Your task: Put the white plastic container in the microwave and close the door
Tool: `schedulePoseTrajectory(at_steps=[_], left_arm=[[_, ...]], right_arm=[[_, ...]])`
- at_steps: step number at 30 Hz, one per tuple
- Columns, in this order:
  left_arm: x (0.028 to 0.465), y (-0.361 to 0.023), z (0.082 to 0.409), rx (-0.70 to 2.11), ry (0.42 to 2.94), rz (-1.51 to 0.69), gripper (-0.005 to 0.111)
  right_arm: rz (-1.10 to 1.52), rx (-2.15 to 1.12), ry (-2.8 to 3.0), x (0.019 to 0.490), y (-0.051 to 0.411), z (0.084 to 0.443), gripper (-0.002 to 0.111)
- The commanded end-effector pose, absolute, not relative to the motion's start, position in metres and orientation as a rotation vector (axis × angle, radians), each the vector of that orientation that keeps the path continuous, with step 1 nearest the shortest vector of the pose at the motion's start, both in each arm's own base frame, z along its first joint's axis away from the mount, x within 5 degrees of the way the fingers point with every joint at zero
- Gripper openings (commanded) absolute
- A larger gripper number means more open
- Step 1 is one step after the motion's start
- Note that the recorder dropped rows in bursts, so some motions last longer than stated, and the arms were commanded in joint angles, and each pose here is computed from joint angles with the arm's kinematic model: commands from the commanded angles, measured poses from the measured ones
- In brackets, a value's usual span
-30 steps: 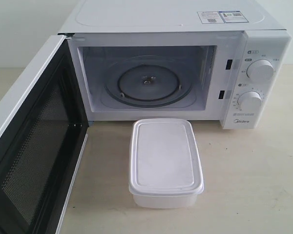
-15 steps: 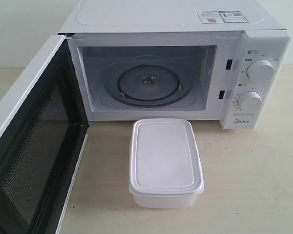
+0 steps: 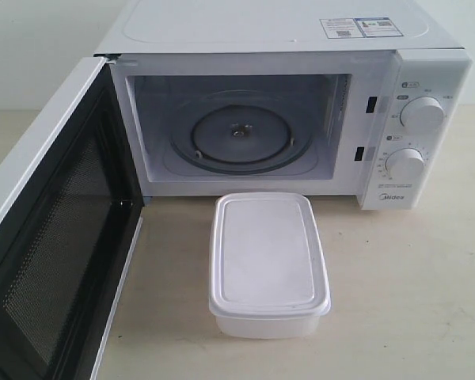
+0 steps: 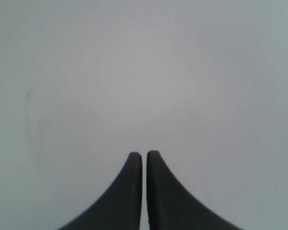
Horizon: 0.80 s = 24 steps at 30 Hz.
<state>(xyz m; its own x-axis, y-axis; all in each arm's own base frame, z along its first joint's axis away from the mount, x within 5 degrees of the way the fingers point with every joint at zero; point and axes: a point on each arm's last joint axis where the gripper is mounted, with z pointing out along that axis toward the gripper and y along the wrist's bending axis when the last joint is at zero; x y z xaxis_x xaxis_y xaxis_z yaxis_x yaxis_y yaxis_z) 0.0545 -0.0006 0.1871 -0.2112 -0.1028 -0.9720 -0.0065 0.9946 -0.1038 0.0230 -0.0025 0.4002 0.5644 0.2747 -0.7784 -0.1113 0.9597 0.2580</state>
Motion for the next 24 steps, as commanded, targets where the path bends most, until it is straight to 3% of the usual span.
schedulePoseTrajectory(at_steps=[1,4,7,14,24], left_arm=[[0.055,-0.001,0.187,-0.082,1.777,-0.089,0.004],[0.055,-0.001,0.187,-0.082,1.777,-0.089,0.004],[0.055,-0.001,0.187,-0.082,1.777,-0.089,0.004],[0.055,-0.001,0.187,-0.082,1.777,-0.089,0.004],[0.055,-0.001,0.187,-0.082,1.777,-0.089,0.004]], right_arm=[[0.170,0.039,1.040,0.065,0.004,0.441,0.000],[0.220,0.010,1.106,0.099,0.011,0.453,0.000],[0.290,0.025,1.235,0.138,0.020,0.439,0.000],[0.441,0.265,1.701,0.209,0.029,0.345,0.000],[0.597,0.279,1.830,0.220,0.043,0.247,0.000]])
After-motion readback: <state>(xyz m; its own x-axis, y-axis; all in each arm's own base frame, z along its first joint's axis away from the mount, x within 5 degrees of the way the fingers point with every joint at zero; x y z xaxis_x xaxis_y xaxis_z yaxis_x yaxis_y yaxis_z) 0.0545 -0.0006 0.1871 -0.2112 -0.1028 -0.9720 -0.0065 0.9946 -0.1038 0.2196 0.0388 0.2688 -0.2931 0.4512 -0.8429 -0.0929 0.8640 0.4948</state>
